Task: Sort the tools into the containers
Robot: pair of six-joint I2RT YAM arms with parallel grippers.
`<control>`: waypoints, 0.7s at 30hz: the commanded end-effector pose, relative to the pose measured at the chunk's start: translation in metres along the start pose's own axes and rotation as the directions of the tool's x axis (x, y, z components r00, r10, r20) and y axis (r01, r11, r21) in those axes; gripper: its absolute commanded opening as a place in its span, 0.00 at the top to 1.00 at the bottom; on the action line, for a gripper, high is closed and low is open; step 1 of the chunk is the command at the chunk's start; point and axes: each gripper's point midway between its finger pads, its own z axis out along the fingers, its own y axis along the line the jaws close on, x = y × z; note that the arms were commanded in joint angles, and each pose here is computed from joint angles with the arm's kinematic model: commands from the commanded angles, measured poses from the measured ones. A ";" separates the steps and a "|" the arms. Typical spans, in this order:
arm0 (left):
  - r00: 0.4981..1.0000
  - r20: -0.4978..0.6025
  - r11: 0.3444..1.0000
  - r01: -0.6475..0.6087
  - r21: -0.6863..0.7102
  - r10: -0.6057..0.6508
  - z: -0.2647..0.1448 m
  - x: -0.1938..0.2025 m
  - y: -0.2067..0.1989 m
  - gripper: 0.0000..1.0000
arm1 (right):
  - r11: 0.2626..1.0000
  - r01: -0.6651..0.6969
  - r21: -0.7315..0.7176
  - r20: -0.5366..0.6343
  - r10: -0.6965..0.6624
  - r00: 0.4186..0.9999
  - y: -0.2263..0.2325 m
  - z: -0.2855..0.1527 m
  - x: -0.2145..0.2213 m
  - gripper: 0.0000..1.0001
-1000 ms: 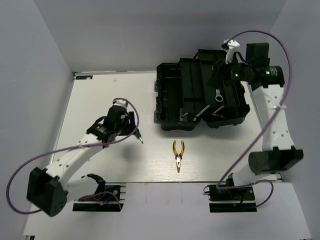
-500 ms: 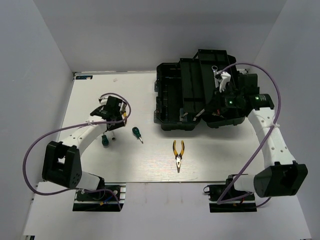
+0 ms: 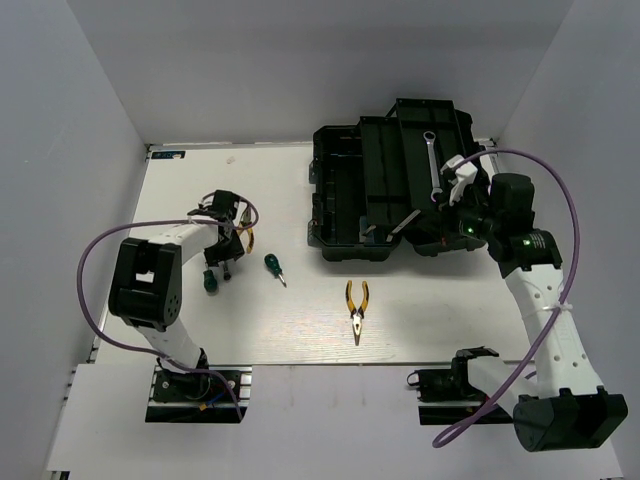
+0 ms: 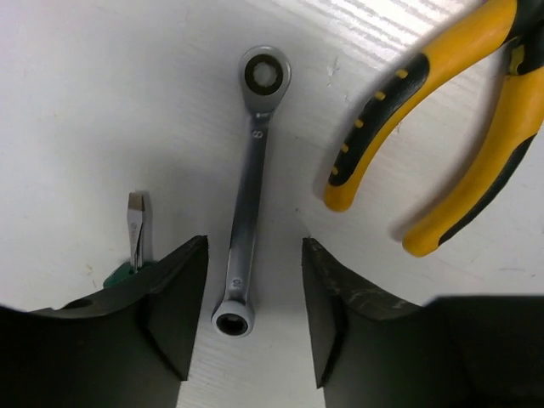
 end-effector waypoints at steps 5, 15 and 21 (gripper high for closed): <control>0.999 -0.050 1.000 -0.014 -0.010 0.014 0.011 0.006 0.003 0.50 | 0.998 0.057 0.016 0.068 -0.058 0.996 0.002 -0.007 -0.012 0.92; 0.986 -0.164 0.999 -0.029 0.034 0.034 0.026 0.036 0.009 0.48 | 0.997 0.074 0.023 0.085 -0.075 0.993 0.005 -0.013 -0.014 0.92; 0.980 -0.192 0.998 -0.053 0.037 0.059 0.033 0.046 0.010 0.51 | 0.997 0.079 0.027 0.094 -0.081 0.992 0.006 -0.015 -0.015 0.92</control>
